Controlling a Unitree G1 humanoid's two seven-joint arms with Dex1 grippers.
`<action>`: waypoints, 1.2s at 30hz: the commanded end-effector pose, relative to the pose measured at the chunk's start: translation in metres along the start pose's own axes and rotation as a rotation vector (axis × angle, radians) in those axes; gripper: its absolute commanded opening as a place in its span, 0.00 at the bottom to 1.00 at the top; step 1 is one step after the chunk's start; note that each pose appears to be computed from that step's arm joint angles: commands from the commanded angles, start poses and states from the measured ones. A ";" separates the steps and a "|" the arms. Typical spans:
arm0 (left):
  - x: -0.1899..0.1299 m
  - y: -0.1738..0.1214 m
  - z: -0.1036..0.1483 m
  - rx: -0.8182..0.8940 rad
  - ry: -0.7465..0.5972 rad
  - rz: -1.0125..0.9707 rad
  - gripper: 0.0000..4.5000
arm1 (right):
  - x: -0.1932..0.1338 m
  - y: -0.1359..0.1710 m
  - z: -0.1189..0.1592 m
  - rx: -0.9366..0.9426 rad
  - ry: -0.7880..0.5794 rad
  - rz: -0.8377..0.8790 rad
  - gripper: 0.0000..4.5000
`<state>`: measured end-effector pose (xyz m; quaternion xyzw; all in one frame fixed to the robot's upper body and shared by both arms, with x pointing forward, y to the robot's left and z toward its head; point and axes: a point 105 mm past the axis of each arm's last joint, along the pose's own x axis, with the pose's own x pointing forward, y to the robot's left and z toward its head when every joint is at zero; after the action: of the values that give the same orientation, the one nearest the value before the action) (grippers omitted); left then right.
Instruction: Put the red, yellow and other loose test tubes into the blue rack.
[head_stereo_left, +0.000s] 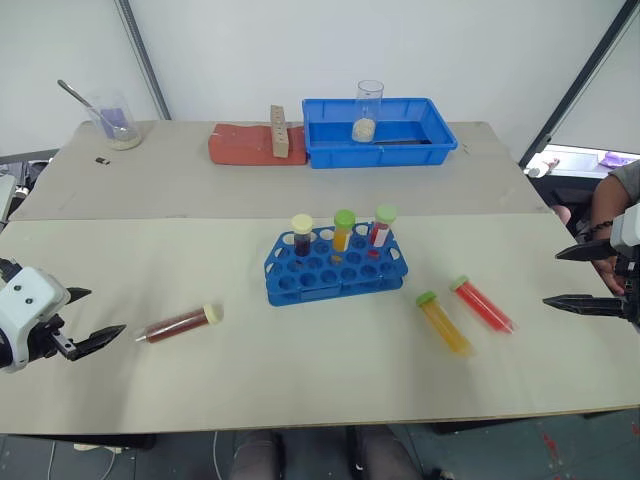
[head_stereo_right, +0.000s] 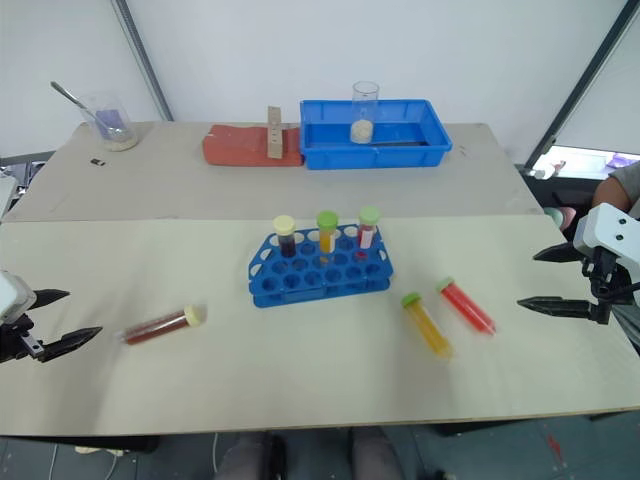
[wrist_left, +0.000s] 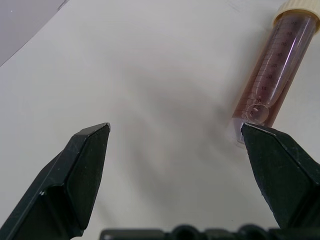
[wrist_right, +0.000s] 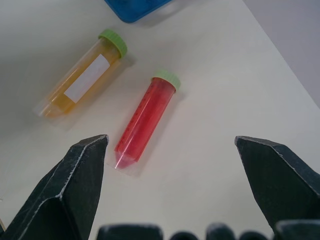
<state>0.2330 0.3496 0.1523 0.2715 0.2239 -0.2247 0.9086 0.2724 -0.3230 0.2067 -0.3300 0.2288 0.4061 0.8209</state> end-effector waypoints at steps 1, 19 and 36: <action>-0.001 0.001 0.006 0.007 -0.018 -0.005 0.99 | -0.003 -0.002 0.011 -0.040 -0.021 -0.011 1.00; -0.004 0.001 0.007 -0.001 -0.039 -0.017 0.99 | -0.001 -0.001 0.014 -0.041 -0.027 -0.008 1.00; 0.011 -0.035 0.044 0.095 -0.137 -0.198 0.99 | 0.000 0.004 0.021 -0.023 -0.042 0.021 1.00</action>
<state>0.2342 0.3177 0.1566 0.2661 0.2027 -0.3011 0.8930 0.2727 -0.3122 0.2062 -0.3197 0.2317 0.4186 0.8179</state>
